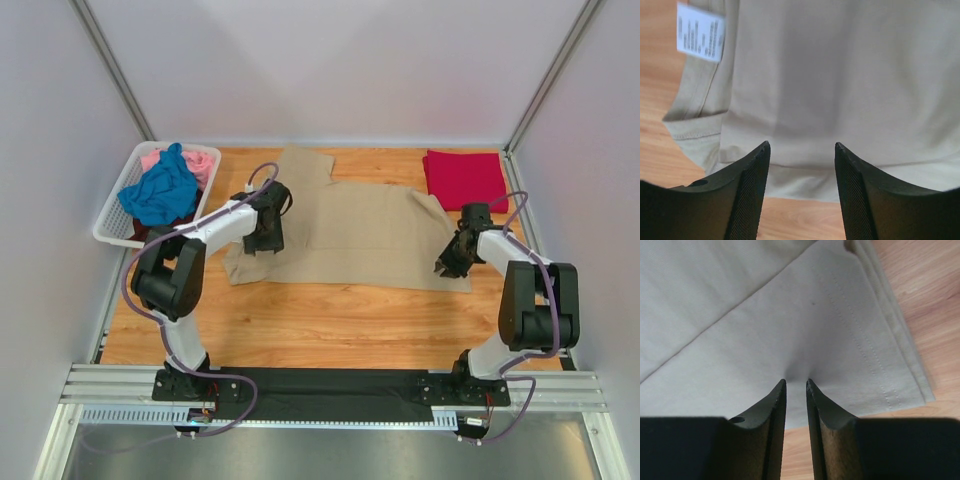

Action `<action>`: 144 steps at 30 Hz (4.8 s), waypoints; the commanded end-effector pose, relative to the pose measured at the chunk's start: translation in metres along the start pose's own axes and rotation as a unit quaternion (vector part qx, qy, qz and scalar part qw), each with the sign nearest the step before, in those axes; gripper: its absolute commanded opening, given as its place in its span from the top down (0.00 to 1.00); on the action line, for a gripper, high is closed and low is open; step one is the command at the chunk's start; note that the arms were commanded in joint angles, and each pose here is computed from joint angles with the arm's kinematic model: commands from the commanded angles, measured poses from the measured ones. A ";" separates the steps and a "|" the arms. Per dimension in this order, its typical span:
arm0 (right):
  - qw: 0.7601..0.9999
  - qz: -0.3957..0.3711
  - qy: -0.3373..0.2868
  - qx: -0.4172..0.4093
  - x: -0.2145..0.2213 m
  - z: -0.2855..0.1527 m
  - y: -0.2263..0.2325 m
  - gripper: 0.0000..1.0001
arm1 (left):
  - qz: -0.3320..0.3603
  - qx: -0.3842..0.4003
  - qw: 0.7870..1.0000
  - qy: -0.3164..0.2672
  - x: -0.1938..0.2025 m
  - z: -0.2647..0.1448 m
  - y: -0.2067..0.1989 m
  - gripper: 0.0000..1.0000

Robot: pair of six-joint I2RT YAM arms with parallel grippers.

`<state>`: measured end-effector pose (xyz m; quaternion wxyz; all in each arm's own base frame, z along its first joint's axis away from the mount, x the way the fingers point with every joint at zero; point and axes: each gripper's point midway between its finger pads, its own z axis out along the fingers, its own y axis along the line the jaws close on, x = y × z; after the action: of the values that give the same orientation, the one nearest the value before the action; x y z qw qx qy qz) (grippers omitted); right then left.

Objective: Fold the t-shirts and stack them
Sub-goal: Flatten the tshirt out

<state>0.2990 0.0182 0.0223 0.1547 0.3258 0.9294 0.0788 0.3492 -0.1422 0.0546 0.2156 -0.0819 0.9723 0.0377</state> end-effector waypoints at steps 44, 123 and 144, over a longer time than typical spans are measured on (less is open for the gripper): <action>0.964 -0.132 -0.155 -0.170 -0.128 -0.070 0.087 0.66 | 0.001 0.128 0.986 -0.104 -0.051 -0.136 0.027 0.38; 0.957 -0.159 -0.076 -0.229 -0.140 0.010 0.112 0.89 | 0.050 0.160 0.980 -0.106 -0.239 0.091 0.008 0.38; 0.991 -0.053 -0.119 -0.040 -0.232 0.058 0.079 0.77 | 0.058 0.234 0.965 -0.103 -0.227 0.041 -0.010 0.37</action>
<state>0.5353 -0.0373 0.0715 0.3098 0.2434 0.9098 0.1306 0.5671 -0.1084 0.0661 0.2828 0.0187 0.9466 -0.1538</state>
